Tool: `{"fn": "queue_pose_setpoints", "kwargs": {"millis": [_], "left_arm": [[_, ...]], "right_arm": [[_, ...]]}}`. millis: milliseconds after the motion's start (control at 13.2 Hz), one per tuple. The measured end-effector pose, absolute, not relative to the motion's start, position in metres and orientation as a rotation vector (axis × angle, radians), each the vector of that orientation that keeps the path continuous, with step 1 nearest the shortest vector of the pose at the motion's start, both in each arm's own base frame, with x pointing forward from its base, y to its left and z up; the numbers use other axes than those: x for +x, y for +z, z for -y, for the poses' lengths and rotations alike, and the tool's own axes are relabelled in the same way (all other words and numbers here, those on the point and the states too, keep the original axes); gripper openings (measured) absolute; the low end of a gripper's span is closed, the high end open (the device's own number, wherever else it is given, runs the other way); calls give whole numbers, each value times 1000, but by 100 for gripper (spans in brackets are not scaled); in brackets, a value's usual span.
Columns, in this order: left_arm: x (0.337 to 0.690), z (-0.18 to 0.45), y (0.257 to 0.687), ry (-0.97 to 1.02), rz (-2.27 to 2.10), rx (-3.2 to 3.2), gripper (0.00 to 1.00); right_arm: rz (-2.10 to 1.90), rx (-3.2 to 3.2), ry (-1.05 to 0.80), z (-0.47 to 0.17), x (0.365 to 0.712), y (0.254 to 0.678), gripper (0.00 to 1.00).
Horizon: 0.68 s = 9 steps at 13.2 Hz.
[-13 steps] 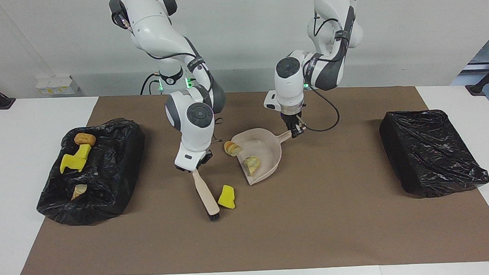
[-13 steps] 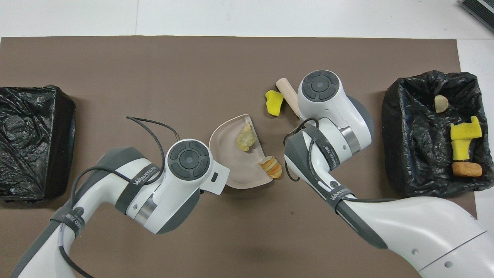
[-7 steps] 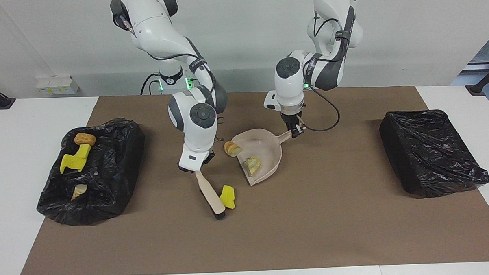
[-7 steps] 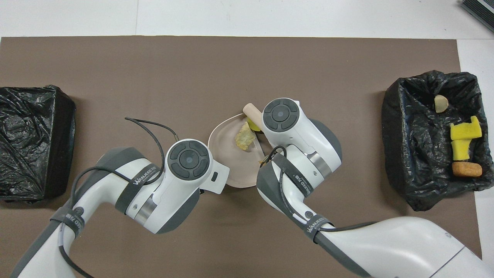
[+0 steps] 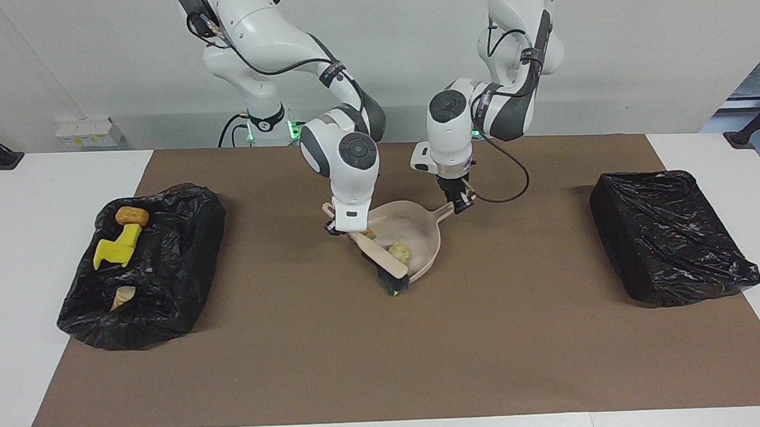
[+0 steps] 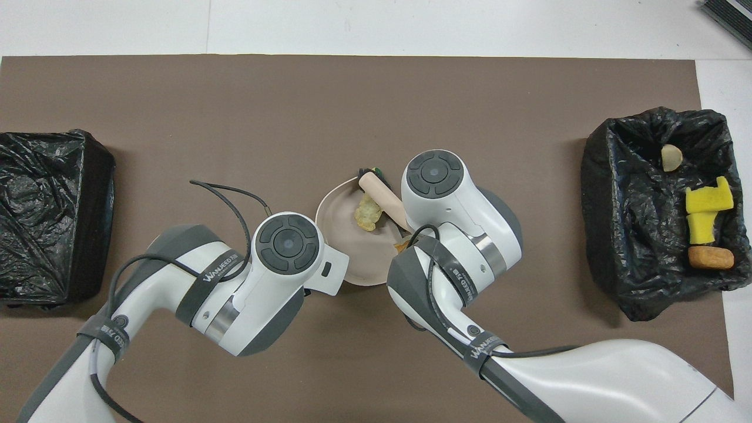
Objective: Sweep and dump trash in bin
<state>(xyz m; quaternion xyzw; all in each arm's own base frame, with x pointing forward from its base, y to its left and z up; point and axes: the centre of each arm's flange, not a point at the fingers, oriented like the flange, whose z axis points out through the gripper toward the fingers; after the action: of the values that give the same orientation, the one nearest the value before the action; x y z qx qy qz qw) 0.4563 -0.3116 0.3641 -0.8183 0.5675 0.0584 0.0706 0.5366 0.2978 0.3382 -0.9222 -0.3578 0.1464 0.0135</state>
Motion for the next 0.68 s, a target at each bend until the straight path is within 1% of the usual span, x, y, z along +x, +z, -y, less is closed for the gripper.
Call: {"fn": "queue_pose_setpoints", "kwargs": {"millis": [151,377,528,679], "left_arm": [[456,312,364,174,-1706,-2462,31],[457,311,365,169,-1703,-2465,31],[457,311,366,166,-1698,-2468,31],[459,309,366,165,-1689,-2474,31]], "right_arm": [[1087,-2834,529,-300,526,346,26],[1088,-2814,602,-302,509,374,26],[1084,-2829,587,-297,506,393,26],[1035,-2852,562,-280,513,404,26]]}}
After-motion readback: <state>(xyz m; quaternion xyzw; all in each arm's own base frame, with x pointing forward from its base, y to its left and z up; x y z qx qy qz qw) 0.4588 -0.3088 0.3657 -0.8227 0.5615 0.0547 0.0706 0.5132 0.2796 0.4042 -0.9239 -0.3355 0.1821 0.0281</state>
